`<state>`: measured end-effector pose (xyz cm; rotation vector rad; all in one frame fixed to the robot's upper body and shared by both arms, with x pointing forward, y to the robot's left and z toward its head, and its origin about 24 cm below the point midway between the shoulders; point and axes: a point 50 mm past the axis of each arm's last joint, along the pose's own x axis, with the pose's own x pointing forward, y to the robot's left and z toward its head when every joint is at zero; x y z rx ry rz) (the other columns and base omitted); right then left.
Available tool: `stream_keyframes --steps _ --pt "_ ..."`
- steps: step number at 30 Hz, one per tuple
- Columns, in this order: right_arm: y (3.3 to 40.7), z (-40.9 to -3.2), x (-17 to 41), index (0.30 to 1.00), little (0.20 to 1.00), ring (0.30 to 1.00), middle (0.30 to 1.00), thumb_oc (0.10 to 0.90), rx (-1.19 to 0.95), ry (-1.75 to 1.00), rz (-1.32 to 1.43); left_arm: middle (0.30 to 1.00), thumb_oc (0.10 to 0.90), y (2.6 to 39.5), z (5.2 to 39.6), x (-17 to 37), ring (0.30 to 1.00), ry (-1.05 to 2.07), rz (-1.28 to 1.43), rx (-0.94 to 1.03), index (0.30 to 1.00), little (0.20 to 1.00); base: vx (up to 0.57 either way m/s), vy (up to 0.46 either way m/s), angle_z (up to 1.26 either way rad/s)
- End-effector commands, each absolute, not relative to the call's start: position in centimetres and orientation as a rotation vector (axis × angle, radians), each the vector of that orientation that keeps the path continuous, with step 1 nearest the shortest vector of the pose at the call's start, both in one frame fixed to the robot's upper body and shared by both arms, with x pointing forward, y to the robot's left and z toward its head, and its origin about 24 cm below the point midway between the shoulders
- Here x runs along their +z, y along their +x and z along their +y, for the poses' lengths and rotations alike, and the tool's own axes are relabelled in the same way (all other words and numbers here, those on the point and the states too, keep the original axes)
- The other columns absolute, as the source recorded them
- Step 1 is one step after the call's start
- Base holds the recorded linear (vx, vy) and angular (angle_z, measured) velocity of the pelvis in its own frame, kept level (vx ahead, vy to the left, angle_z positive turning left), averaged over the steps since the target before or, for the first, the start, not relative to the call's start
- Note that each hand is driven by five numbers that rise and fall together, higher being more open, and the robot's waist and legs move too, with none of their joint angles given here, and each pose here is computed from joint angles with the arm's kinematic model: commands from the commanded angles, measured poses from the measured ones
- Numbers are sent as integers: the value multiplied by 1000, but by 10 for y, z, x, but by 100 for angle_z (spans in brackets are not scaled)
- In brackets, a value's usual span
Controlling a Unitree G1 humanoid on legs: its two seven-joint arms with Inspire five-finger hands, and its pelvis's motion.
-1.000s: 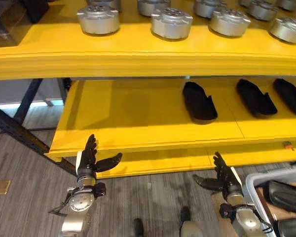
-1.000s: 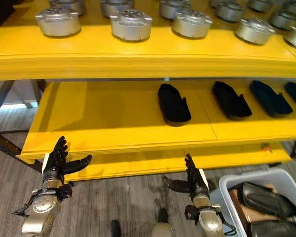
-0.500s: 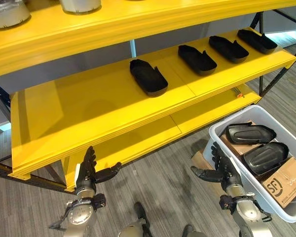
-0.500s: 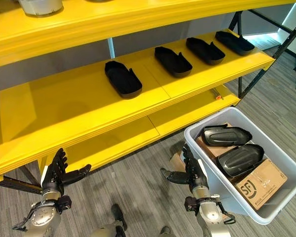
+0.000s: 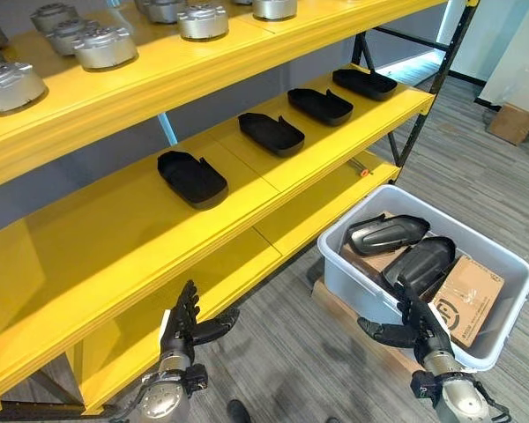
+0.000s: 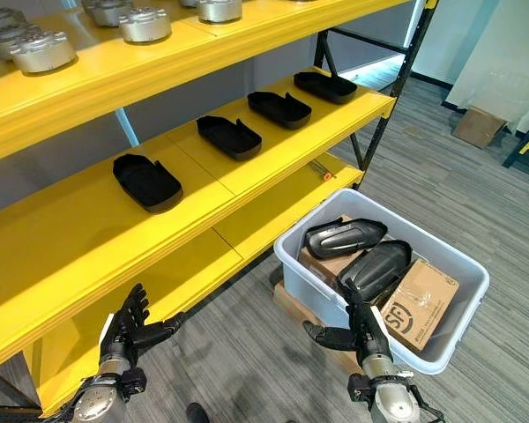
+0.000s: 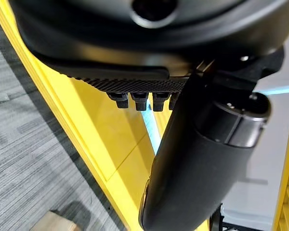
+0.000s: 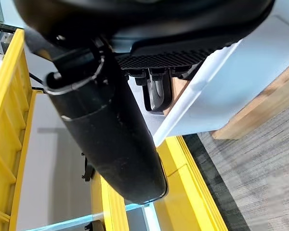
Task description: Move parts from the plastic box to the shelf.
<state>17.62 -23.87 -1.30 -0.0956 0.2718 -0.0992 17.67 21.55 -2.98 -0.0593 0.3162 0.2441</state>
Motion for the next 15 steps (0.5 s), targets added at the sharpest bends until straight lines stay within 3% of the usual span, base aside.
stream_keyframes --steps 1,10,15 --pt "206 -244 57 1000 1000 1000 1000 900 -95 -162 -103 1000 900 207 237 20 1000 -32 38 260 1000 1000 -58 -192 -11" --pt "218 -231 51 1000 1000 1000 1000 900 2 -181 -68 1000 900 189 252 11 1000 -68 74 391 1000 1000 202 18 -99" --pt "204 -225 40 1000 1000 1000 1000 900 25 -138 -19 1000 900 197 244 15 1000 -104 48 349 1000 1000 416 331 -144"
